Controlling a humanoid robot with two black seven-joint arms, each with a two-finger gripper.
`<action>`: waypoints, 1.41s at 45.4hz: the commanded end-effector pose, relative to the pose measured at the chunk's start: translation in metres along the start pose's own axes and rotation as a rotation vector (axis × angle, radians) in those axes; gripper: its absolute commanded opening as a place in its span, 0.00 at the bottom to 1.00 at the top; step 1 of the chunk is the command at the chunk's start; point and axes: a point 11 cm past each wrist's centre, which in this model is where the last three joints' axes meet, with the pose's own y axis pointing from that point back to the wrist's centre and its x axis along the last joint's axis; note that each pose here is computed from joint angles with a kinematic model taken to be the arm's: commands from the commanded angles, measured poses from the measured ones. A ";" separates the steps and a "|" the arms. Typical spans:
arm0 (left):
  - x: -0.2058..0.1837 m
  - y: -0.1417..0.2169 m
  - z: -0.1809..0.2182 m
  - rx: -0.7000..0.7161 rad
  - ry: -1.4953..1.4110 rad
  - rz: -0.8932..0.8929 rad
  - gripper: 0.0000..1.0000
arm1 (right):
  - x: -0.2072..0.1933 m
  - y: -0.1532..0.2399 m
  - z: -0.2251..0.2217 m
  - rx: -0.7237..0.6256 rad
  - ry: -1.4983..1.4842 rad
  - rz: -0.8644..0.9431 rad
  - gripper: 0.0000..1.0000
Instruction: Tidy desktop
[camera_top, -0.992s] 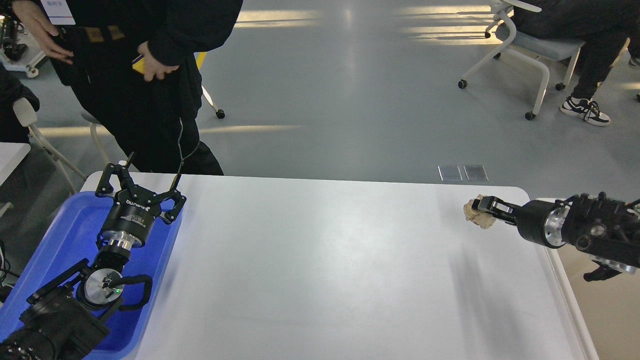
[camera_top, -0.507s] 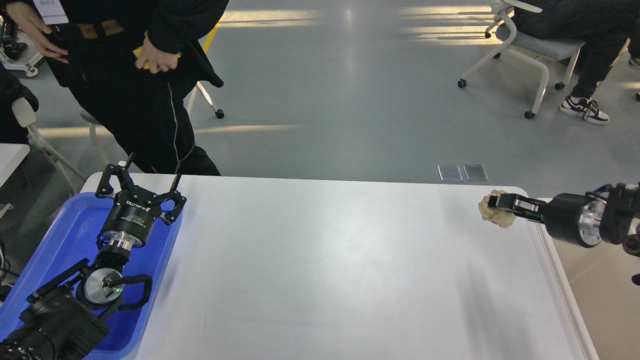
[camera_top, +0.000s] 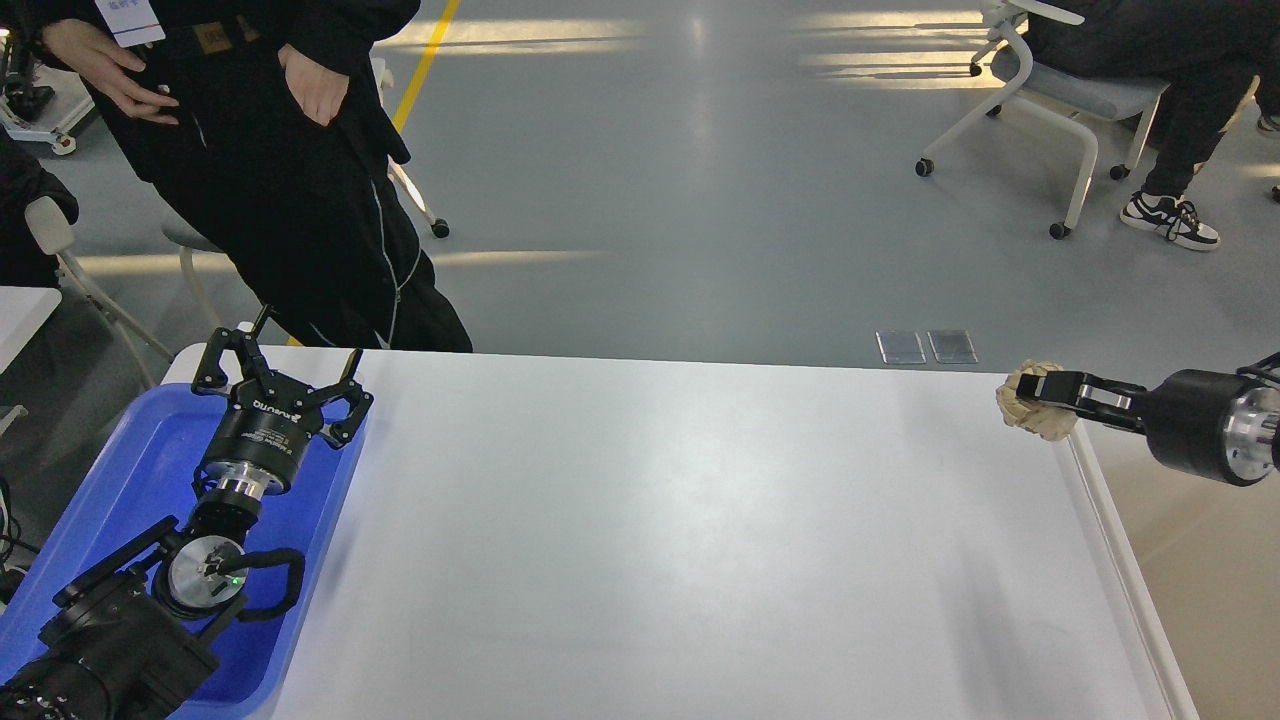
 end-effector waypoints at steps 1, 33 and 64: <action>0.000 0.000 0.000 0.000 0.000 0.000 1.00 | 0.015 0.018 0.016 -0.037 -0.029 0.076 0.00; 0.000 0.000 0.000 0.000 0.000 0.000 1.00 | 0.030 0.114 0.108 -0.272 -0.508 0.443 0.00; 0.000 0.000 0.000 0.000 0.000 0.000 1.00 | -0.012 0.091 0.217 -0.476 -0.960 0.707 0.00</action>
